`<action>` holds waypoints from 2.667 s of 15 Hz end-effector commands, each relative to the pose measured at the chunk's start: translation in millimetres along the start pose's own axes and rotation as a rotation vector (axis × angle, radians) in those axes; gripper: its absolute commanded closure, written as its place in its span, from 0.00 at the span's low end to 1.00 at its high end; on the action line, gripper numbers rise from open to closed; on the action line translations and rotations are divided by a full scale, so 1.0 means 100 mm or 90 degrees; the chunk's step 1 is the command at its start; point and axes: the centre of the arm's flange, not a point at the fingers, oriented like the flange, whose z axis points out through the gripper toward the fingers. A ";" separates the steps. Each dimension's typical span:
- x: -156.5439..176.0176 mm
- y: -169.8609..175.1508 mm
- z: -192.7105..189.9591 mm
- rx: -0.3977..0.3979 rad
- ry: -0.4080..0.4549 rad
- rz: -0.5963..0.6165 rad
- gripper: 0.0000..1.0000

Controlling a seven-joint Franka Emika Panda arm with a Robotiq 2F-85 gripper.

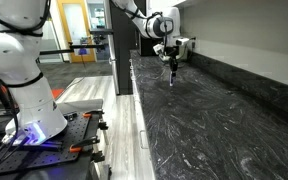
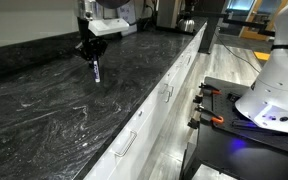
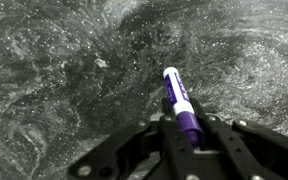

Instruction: Move the marker to the right

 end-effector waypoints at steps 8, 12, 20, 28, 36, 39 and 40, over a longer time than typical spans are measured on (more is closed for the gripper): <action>-0.02 0.15 -0.45 -0.022 -0.040 -0.017 0.95; -0.07 0.39 -0.67 -0.025 -0.057 -0.038 0.95; -0.18 1.06 -0.90 0.021 -0.058 -0.137 0.95; -0.06 1.08 -0.79 0.020 -0.061 -0.137 0.80; 0.01 1.24 -0.83 0.015 -0.036 -0.102 0.95; 0.09 1.58 -0.87 0.019 -0.022 -0.059 0.95; 0.12 1.73 -0.87 0.019 -0.021 -0.041 0.95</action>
